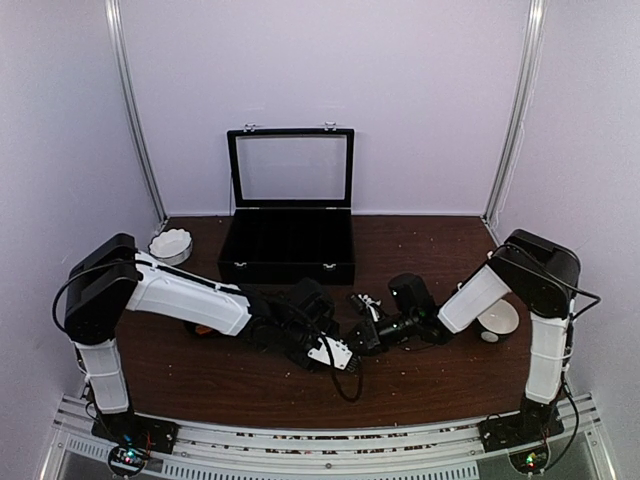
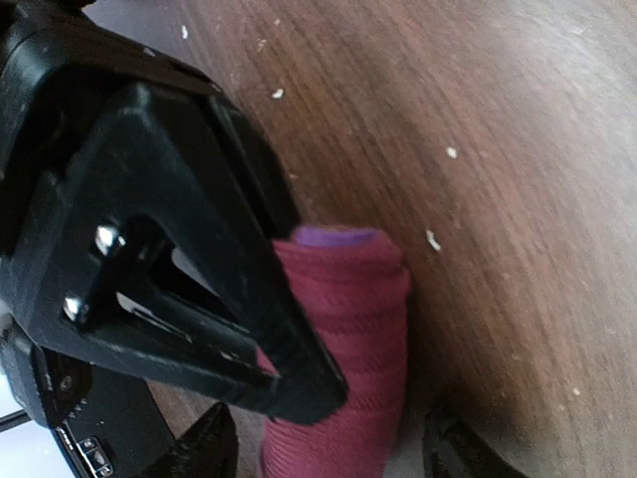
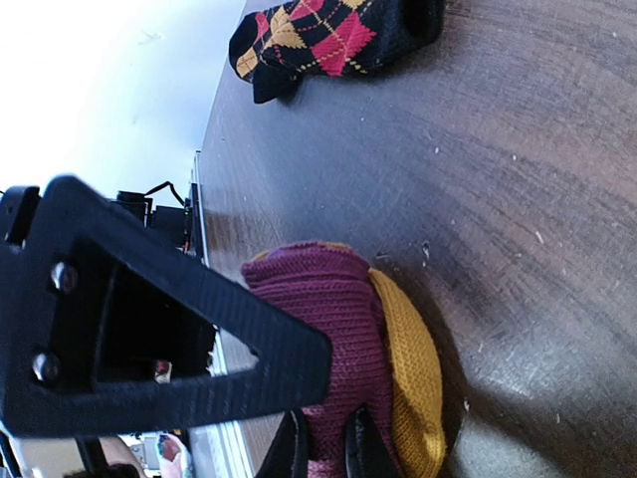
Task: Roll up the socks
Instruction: Pick up the sock from the center of the board.
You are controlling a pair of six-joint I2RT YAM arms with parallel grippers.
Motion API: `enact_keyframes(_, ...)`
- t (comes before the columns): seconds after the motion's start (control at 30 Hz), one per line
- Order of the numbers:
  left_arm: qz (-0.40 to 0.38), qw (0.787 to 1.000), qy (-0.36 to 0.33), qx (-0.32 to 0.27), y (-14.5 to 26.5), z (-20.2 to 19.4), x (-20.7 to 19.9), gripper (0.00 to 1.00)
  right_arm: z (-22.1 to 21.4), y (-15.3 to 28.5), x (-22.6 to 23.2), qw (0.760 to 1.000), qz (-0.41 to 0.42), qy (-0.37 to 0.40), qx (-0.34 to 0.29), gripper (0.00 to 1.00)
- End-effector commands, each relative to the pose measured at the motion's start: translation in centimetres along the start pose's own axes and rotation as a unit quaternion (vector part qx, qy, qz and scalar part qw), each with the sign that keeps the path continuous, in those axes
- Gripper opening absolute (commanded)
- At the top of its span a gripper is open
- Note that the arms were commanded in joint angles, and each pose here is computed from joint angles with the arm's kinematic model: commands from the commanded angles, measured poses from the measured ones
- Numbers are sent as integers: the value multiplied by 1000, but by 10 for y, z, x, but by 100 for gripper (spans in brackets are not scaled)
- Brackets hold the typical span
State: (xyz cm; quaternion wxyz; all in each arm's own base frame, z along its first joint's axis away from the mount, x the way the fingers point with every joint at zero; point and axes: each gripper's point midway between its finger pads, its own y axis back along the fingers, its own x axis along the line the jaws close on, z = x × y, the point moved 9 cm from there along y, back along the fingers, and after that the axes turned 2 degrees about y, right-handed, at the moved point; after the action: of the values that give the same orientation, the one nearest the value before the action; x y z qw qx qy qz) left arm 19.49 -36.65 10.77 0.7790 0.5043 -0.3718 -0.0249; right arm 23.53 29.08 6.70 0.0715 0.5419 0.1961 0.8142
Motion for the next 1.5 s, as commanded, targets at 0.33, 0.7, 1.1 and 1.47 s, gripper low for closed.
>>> enact_keyframes(0.33, 40, 997, -13, 65, -31, -4, 7, 37, -15, 3, -16, 984, 74, -160, -31, 0)
enact_keyframes(0.7, -63, 978, 200, -12, 31, -30, 82, 0, -12, 21, -3, 994, -2, -98, -43, 36)
enact_keyframes(1.1, -194, 894, 374, -151, 98, -60, 110, 0, 16, 87, 75, 955, -202, 185, -118, 54)
enact_keyframes(1.47, -249, 824, 403, -311, 179, -40, 152, 0, 17, 171, 140, 853, -238, 241, -397, 100)
